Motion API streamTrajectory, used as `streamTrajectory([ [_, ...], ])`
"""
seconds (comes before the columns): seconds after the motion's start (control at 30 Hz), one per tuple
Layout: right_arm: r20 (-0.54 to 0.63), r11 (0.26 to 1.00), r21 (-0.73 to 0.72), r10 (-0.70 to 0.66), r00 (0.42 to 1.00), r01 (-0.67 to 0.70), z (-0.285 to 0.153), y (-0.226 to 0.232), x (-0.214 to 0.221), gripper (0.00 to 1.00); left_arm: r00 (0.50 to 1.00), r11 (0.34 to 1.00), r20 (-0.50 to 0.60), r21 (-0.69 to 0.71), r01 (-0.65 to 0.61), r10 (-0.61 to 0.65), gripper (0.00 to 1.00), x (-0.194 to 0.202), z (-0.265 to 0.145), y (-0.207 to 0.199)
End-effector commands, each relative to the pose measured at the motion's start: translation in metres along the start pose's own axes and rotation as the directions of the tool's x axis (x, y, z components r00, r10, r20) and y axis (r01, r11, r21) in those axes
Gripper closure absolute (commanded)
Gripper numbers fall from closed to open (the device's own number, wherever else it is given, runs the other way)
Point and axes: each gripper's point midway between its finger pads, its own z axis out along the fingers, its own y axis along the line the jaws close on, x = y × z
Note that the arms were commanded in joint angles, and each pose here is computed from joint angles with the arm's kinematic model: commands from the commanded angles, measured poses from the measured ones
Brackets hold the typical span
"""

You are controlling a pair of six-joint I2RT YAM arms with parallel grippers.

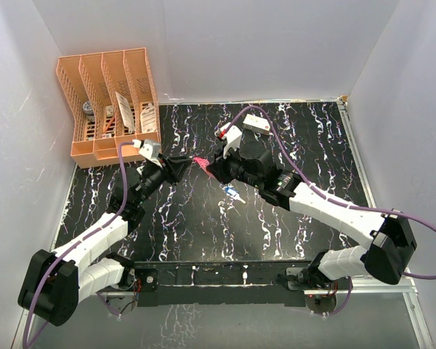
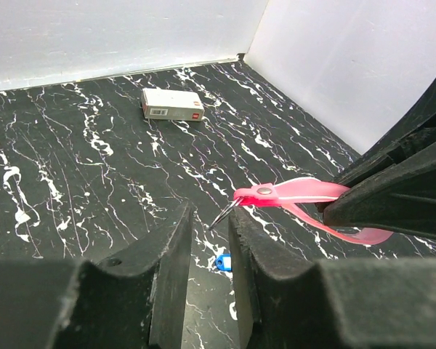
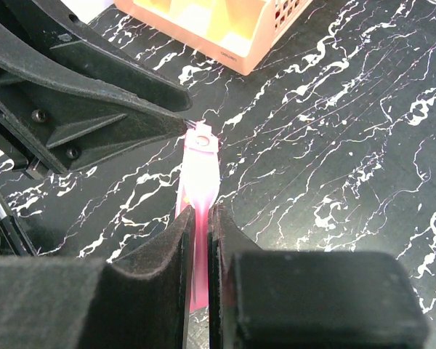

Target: Put the keys on the keyring

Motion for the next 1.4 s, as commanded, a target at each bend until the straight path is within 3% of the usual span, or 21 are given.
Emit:
streamTrajectory([
  [0.0,0.075,1.0,-0.019,0.007,0.997,-0.006,-0.01,0.004,-0.025,0.91,0.997,0.998,0.068,0.05,-0.037,0.033,0.76,-0.027,0.005,-0.013],
  [0.1,0.078,1.0,-0.02,0.008,0.997,-0.006,-0.011,0.005,-0.026,0.91,0.998,0.998,0.059,0.058,-0.033,0.029,0.73,-0.025,0.006,-0.014],
  [0.3,0.081,1.0,-0.021,0.008,0.997,-0.006,-0.012,0.005,-0.027,0.91,0.999,0.997,0.04,0.073,-0.035,0.032,0.55,-0.019,0.005,-0.016],
  [0.47,0.083,1.0,-0.028,0.007,0.997,-0.005,-0.013,0.006,-0.029,0.91,0.999,0.995,0.016,0.083,-0.047,0.046,0.54,-0.013,0.005,-0.017],
  [0.7,0.082,0.999,-0.035,0.008,0.997,-0.005,-0.012,0.008,-0.029,0.91,0.997,0.99,0.012,0.118,-0.08,0.079,0.6,-0.012,0.006,-0.022],
  [0.83,0.083,0.999,-0.042,0.007,0.997,-0.003,-0.012,0.009,-0.03,0.91,0.994,0.98,-0.02,0.172,-0.099,0.104,0.75,-0.007,0.01,-0.028],
  [1.1,0.079,0.999,-0.04,0.006,0.997,-0.003,-0.014,0.009,-0.03,0.91,0.991,0.973,-0.027,0.195,-0.121,0.129,0.77,-0.004,0.013,-0.031],
  [1.37,0.083,1.0,-0.023,0.006,0.997,-0.004,-0.017,0.006,-0.032,0.91,0.988,0.972,-0.049,0.193,-0.134,0.146,0.87,-0.004,0.008,-0.032],
])
